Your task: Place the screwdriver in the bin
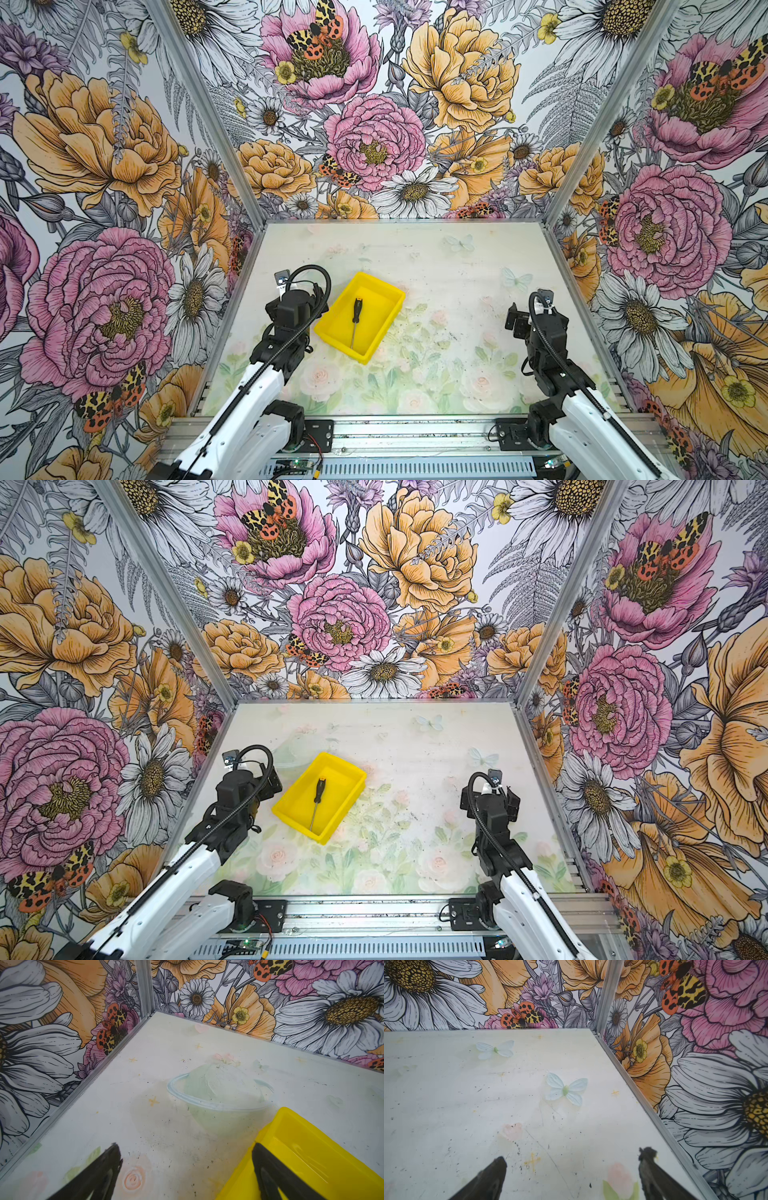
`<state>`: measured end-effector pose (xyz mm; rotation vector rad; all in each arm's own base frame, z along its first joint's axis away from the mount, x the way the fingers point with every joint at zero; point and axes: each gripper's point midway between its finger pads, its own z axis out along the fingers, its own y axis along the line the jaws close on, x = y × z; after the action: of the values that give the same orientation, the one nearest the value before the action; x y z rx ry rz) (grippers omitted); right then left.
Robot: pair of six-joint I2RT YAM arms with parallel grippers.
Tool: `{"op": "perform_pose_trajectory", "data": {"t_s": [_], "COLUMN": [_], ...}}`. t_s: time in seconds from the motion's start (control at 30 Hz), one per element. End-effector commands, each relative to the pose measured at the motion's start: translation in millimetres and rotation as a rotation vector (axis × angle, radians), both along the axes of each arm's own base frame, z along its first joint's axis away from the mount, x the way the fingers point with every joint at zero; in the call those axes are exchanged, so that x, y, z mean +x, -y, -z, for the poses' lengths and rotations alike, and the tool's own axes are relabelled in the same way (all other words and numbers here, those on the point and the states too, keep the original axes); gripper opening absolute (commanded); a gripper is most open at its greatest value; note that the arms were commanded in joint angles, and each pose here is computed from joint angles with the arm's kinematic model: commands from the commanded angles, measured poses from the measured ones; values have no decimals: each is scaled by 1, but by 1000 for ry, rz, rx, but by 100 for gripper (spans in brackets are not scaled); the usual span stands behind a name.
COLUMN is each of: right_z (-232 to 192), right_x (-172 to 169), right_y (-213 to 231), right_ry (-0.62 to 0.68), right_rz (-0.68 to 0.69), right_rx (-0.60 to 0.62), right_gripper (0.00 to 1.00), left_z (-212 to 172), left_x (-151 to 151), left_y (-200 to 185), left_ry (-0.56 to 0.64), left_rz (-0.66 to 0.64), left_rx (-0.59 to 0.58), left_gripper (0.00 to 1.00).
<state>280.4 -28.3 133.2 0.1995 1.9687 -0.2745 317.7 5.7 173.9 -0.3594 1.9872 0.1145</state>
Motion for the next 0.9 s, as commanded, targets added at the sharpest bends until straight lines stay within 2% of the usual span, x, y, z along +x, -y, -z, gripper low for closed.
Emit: {"op": "perform_pose_trajectory", "data": {"t_s": [0.0, 0.1, 0.23, 0.4, 0.53, 0.63, 0.77, 0.87], "right_z": [-12, 2, 6, 7, -1, -2, -7, -1], "right_x": [27, 42, 53, 62, 72, 79, 91, 108], "right_y": [-3, 9, 17, 22, 24, 22, 20, 11], "right_ry": [111, 55, 22, 41, 107, 120, 174, 147], "right_rz": [-58, -34, 23, 70, 73, 61, 41, -30], "right_rx": [55, 25, 41, 72, 62, 59, 58, 32], "right_gripper": [99, 100, 99, 99, 100, 100, 100, 99], "left_z": [-15, -4, 14, 30, 46, 49, 44, 40], "left_x": [37, 59, 80, 102, 114, 116, 107, 98], "left_y": [5, -6, -18, -26, -28, -21, -13, -11], "left_ry": [57, 38, 43, 80, 82, 73, 135, 194], "left_rz": [106, 108, 114, 120, 146, 187, 242, 249], "left_rx": [35, 70, 52, 41, 38, 36, 30, 45], "left_gripper": [99, 99, 99, 99, 99, 99, 99, 99]}}
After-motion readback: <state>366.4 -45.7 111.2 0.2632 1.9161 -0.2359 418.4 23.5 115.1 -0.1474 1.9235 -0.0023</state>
